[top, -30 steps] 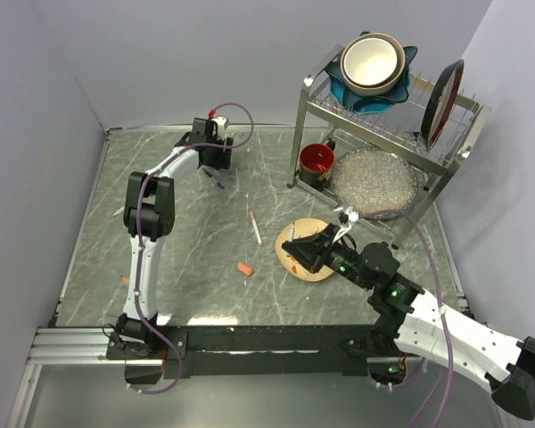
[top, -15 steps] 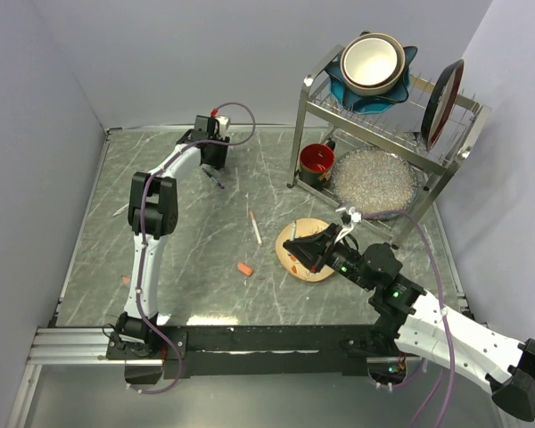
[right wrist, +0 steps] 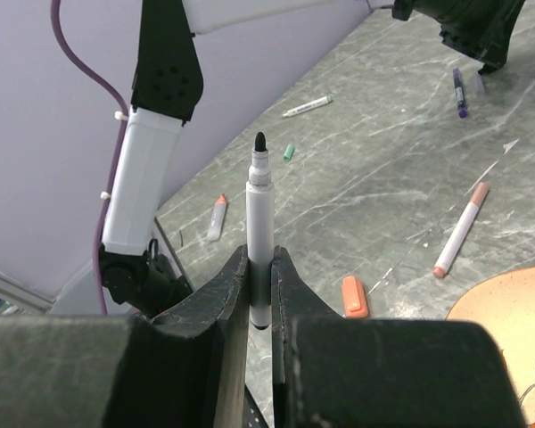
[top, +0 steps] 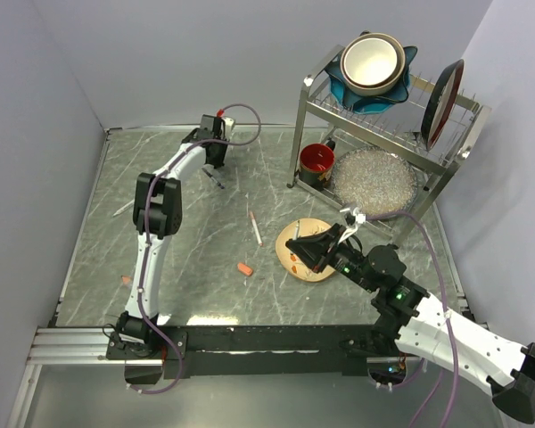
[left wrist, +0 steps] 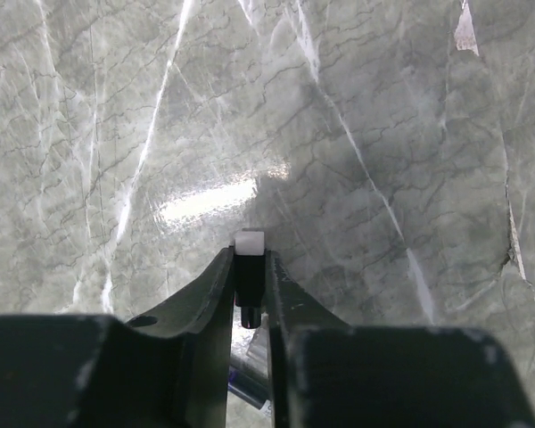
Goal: Insert the pens into the pen caps
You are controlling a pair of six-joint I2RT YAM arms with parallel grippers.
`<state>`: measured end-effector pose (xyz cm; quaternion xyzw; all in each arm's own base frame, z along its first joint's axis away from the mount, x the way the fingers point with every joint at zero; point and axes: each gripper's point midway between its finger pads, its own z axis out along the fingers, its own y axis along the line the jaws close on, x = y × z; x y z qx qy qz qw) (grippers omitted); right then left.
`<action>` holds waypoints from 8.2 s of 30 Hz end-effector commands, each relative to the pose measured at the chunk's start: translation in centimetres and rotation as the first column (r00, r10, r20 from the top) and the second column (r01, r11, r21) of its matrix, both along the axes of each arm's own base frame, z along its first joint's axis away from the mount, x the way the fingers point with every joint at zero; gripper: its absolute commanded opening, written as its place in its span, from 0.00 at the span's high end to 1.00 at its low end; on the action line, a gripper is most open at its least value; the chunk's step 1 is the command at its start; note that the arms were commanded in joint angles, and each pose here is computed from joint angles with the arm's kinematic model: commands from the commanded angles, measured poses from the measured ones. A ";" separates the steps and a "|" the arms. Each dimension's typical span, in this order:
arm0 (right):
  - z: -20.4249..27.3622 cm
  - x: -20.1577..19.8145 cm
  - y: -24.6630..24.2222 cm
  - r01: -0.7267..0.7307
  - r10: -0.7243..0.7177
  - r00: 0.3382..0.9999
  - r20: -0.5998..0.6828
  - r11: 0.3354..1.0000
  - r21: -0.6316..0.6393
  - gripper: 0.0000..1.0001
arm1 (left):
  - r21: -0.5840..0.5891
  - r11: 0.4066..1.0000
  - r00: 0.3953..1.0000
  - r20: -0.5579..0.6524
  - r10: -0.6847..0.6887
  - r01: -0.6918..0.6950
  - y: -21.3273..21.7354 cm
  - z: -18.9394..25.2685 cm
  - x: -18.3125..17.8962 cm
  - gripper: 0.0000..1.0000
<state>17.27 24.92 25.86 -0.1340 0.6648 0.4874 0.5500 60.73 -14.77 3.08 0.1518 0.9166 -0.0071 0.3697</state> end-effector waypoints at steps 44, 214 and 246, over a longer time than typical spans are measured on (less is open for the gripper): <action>0.4 -3.9 7.8 -0.320 0.322 0.943 -0.081 0.946 0.046 1.00 | -0.875 0.105 0.880 0.460 -0.118 0.472 -12.2 34.2 -39.0 0.99; 4.8 -4.2 8.5 -0.336 0.336 0.942 0.007 0.939 0.069 1.00 | -0.824 0.119 0.826 0.527 -0.203 0.555 -14.5 31.4 -44.7 0.74; 18.1 9.6 5.8 -0.003 -0.036 0.970 0.241 0.987 0.163 1.00 | -0.958 0.060 0.919 0.248 -0.305 0.279 -15.8 19.8 -47.5 0.99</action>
